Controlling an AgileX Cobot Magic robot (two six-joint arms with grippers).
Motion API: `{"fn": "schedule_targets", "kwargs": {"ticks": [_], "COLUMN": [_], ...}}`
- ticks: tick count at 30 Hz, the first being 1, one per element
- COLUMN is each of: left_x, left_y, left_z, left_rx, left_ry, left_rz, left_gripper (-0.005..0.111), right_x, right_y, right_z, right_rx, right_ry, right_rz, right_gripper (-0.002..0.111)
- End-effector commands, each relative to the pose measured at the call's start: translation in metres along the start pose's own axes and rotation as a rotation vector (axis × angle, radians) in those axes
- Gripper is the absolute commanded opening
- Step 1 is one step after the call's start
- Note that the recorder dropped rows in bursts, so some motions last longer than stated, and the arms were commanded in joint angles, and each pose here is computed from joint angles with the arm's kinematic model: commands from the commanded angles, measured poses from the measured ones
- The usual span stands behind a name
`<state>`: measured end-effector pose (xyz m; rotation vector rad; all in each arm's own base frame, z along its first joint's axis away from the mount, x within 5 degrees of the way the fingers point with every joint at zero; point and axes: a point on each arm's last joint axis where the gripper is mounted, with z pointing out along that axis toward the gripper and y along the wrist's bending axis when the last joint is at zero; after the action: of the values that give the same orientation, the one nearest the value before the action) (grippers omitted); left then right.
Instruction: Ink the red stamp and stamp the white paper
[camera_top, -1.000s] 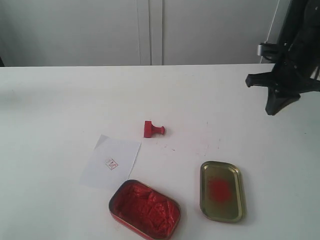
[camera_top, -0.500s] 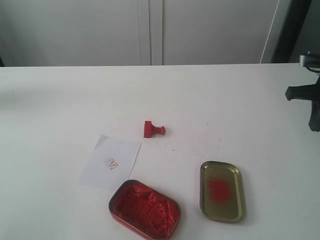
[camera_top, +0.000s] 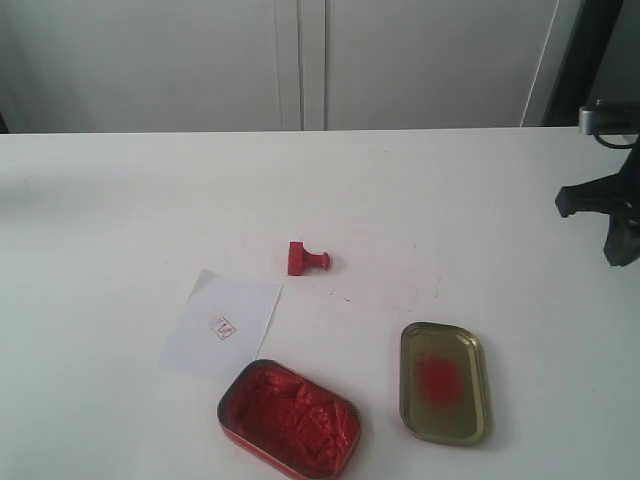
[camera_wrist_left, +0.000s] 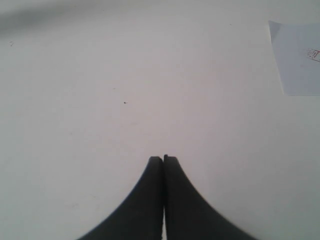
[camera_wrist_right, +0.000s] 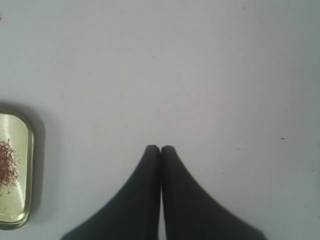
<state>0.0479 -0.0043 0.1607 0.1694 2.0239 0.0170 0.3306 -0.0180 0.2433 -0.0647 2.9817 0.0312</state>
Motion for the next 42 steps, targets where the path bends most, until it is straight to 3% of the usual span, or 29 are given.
{"fn": "schedule_targets", "kwargs": {"ticks": [1,14,29,42], "left_x": [0.004,0.004,0.004,0.004], "left_y": [0.000,0.000,0.000,0.000], "left_z": [0.001,0.001,0.001,0.001], "left_rx": [0.002,0.002,0.002,0.002], "left_ry": [0.022,0.022,0.022,0.022], "left_rz": [0.001,0.001,0.001,0.001], "left_gripper": [0.000,0.000,0.000,0.000], "right_x": [0.006,0.036,0.103,0.162], "right_y": [0.001,0.005,0.014,0.020], "right_z": [-0.007,-0.045,-0.093,-0.110], "right_rx": [0.035,0.059,0.094,0.122], "right_ry": [-0.023,-0.233,-0.567,-0.824], "right_rz": [-0.038,-0.038,-0.045,-0.048], "right_gripper": [0.000,0.000,0.000,0.000]}}
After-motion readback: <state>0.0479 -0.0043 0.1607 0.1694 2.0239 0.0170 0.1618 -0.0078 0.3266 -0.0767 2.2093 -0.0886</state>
